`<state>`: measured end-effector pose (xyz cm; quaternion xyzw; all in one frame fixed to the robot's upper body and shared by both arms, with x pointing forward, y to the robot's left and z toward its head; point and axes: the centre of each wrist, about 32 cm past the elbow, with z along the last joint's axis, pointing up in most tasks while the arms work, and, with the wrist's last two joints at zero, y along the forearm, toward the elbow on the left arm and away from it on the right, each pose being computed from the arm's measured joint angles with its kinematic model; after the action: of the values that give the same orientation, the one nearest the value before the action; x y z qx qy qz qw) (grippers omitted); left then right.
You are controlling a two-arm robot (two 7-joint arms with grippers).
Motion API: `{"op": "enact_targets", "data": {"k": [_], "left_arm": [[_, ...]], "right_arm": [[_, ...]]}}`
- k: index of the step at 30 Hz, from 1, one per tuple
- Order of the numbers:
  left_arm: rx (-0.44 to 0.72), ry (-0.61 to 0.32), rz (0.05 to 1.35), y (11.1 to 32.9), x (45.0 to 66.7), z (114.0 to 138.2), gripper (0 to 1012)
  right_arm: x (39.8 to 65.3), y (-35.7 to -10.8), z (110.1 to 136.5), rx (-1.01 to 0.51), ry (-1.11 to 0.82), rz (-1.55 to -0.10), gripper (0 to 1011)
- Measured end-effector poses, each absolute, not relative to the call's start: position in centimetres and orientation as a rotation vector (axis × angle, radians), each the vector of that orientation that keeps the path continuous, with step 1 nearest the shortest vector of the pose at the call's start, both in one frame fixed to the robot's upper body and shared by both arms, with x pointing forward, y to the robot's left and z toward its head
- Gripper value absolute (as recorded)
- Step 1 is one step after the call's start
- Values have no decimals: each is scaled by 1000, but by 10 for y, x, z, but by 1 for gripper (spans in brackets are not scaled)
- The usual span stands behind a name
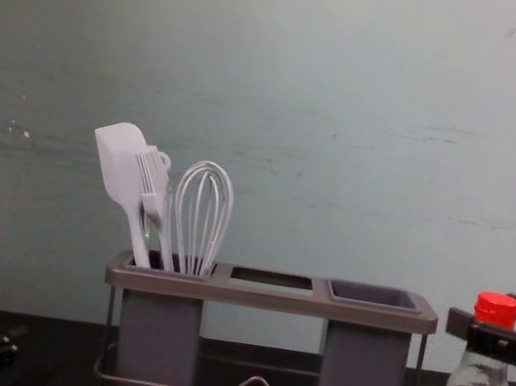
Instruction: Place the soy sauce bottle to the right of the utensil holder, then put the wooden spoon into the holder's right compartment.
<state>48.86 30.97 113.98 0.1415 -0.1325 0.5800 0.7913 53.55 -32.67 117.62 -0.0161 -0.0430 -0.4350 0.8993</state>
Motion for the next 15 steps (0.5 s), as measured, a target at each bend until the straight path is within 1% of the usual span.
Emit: {"op": "enact_targets", "data": {"k": [4,7,15], "left_arm": [[304,-285,1248,310,489,1140,1005],[304,-285,1248,310,489,1140,1005],[304,-285,1248,310,489,1140,1005]], "right_arm": [[529,-329,1183,-30,-115,-927,1002],[522,-333,1193,-9,-139,-946,1000],[503,-338,1220,29,-180,-934,1002]]}}
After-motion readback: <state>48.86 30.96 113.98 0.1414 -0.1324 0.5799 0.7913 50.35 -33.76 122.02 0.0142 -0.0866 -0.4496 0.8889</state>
